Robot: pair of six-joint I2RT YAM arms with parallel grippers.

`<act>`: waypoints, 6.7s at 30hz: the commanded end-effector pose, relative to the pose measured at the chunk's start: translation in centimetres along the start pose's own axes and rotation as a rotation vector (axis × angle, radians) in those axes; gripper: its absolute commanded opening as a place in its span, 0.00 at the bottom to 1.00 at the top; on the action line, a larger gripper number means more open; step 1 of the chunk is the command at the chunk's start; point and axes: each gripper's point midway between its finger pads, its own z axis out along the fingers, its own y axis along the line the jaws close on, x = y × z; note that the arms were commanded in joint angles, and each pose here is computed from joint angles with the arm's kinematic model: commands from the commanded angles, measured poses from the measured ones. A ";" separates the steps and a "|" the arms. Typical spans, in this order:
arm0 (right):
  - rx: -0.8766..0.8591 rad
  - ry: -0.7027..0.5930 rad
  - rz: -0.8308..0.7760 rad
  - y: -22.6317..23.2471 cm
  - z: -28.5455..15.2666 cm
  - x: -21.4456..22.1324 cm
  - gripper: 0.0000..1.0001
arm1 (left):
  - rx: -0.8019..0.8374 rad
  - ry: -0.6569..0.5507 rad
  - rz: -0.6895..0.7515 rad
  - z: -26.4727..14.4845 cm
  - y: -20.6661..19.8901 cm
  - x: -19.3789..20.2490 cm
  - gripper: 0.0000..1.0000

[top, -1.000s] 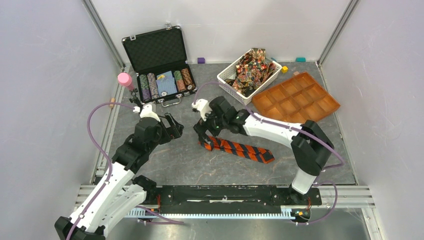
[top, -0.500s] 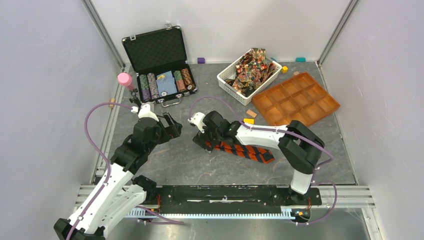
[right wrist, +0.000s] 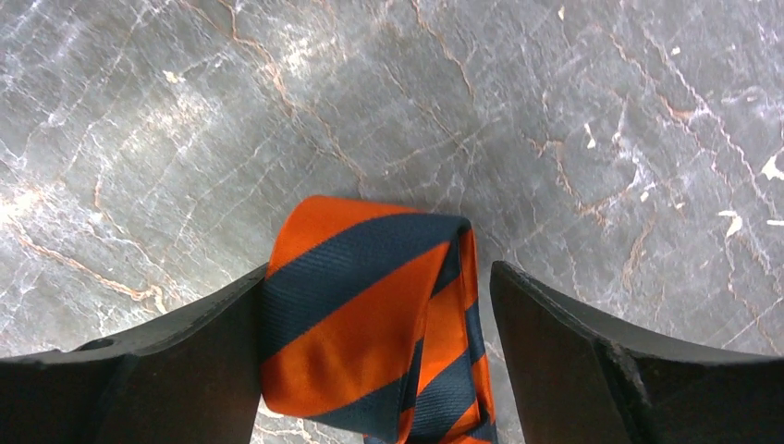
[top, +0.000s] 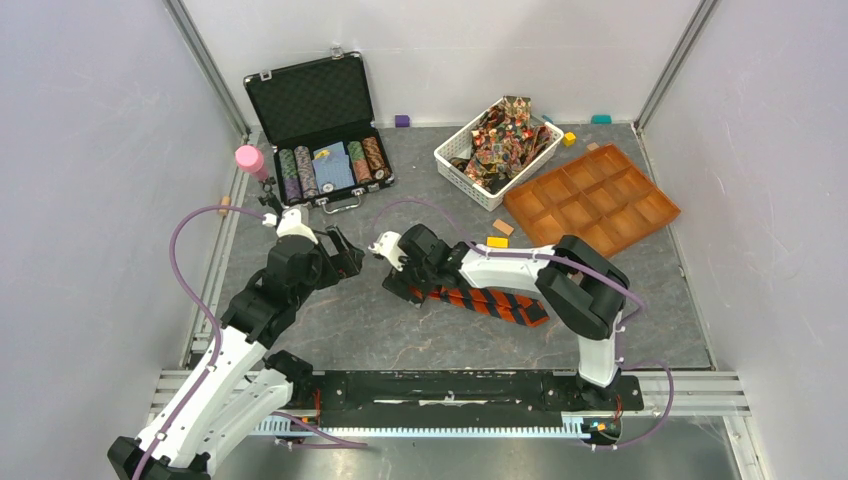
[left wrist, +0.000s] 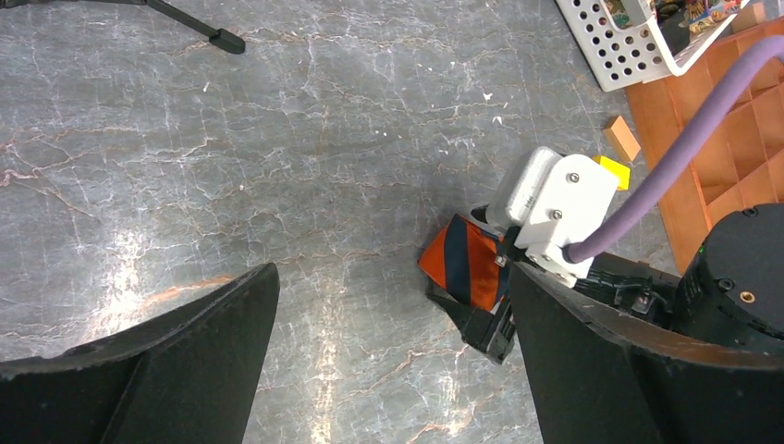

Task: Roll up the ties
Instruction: Roll the tie at the center of the board.

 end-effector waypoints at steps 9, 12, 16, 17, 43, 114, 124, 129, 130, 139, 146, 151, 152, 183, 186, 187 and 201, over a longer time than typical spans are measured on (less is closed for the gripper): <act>-0.138 0.106 -0.033 2.5 0.5 3.7 0.63 | 0.001 -0.044 0.040 -0.5 -0.1 -1.4 1.00; -0.168 0.112 -0.040 3.1 0.2 4.3 0.58 | 0.004 -0.042 0.037 -0.4 -0.1 -1.4 1.00; -0.209 0.114 -0.055 3.9 -0.2 4.9 0.55 | 0.007 -0.037 0.032 -0.4 -0.2 -1.2 1.00; -0.218 0.113 -0.059 4.1 -0.3 5.1 0.55 | 0.010 -0.035 0.032 -0.3 -0.2 -1.1 1.00; -0.108 -0.280 0.209 3.4 -9.0 -6.1 0.95 | 0.113 0.112 -0.033 2.5 -1.2 4.0 1.00; -0.193 -0.245 0.905 2.9 -6.5 3.3 0.29 | 0.444 0.320 -0.056 4.7 -6.4 16.9 0.85; -0.195 -0.226 0.898 3.0 -6.0 3.6 0.28 | 0.438 0.347 -0.058 5.3 -6.2 17.9 0.82; -0.192 -0.224 0.895 3.0 -5.9 3.7 0.28 | 0.457 0.361 -0.069 5.4 -6.6 18.2 0.79; -0.192 -0.223 0.895 2.9 -5.9 3.7 0.28 | 0.465 0.366 -0.069 5.4 -6.7 18.3 0.78; -0.198 -0.214 0.890 3.1 -5.6 3.8 0.27 | 0.490 0.408 -0.058 5.3 -6.8 19.4 0.71; -0.205 -0.213 0.885 3.2 -5.7 3.8 0.27 | 0.492 0.404 -0.061 5.6 -6.9 19.5 0.62; -0.252 -0.212 0.850 3.8 -5.8 3.2 0.27 | 0.494 0.381 -0.070 5.6 -7.4 18.6 0.55; -0.267 -0.214 0.835 3.9 -6.0 2.9 0.27 | 0.488 0.376 -0.066 5.6 -7.5 18.4 0.54; 0.087 -0.259 0.644 -1.2 -14.8 5.8 0.37 | -0.046 0.318 0.379 5.7 -2.9 12.6 0.49; 0.100 -0.269 0.646 -1.3 -15.4 5.9 0.37 | -0.102 0.323 0.444 5.6 -2.5 12.3 0.49; 0.114 -0.274 0.648 -1.6 -15.7 6.0 0.37 | -0.116 0.327 0.463 5.7 -2.4 12.3 0.49; 0.181 -0.332 0.650 -2.5 -18.6 6.1 0.37 | -0.313 0.285 0.704 6.4 -2.1 11.6 0.49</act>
